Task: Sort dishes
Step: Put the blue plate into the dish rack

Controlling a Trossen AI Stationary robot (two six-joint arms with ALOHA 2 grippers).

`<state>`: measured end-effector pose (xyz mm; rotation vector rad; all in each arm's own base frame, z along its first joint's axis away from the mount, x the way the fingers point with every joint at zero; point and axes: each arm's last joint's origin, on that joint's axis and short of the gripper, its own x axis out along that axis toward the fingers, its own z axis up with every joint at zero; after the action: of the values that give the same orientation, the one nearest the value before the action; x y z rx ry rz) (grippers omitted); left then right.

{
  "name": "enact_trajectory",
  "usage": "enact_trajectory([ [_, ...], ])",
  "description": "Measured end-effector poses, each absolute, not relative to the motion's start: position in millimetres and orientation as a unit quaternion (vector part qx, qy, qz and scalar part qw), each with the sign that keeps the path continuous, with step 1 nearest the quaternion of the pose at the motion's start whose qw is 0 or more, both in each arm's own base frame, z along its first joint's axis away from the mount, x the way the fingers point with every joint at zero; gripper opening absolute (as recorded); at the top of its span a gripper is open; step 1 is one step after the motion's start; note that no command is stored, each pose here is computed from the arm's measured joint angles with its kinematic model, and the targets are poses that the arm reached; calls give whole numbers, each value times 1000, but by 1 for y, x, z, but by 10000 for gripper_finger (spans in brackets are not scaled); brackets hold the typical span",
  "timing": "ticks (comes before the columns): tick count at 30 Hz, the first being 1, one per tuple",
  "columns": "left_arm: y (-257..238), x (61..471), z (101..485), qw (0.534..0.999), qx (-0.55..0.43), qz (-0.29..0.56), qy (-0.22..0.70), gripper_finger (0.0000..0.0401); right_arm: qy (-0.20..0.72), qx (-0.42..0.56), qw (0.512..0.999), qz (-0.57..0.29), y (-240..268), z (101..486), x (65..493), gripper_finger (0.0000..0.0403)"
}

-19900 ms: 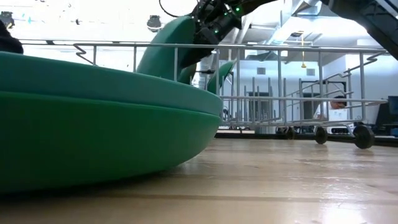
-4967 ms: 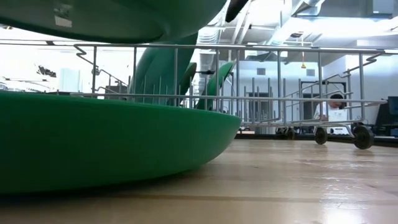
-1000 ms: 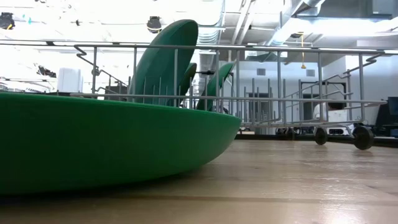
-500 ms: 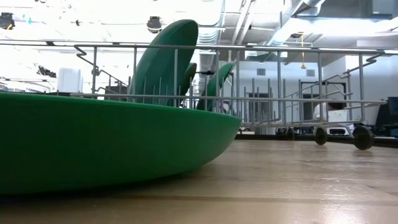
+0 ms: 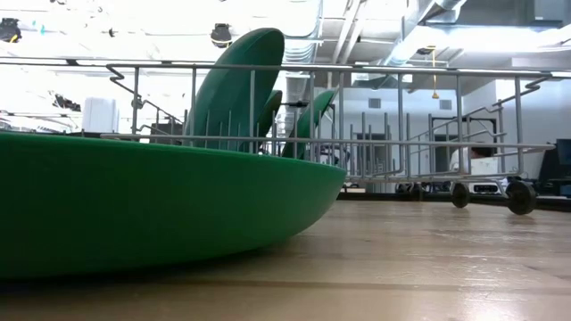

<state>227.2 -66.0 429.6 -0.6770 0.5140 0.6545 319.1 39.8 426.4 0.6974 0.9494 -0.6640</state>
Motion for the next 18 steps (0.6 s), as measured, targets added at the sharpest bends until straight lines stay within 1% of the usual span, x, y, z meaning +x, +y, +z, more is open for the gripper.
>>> enact_trajectory([
  [3, -65, 231, 427, 858, -317, 321, 244, 59, 439, 323, 780, -307, 40, 427, 319, 8],
  [7, -63, 229, 428, 859, -306, 334, 236, 13, 436, 331, 778, -308, 40, 427, 319, 8],
  [14, -63, 228, 429, 863, -294, 338, 233, 6, 435, 336, 776, -308, 41, 427, 319, 12],
  [16, -63, 228, 428, 863, -296, 336, 234, 5, 439, 334, 779, -296, 41, 430, 316, 24],
  [18, -63, 229, 429, 863, -298, 336, 231, 4, 432, 335, 787, -285, 41, 437, 311, 50],
])
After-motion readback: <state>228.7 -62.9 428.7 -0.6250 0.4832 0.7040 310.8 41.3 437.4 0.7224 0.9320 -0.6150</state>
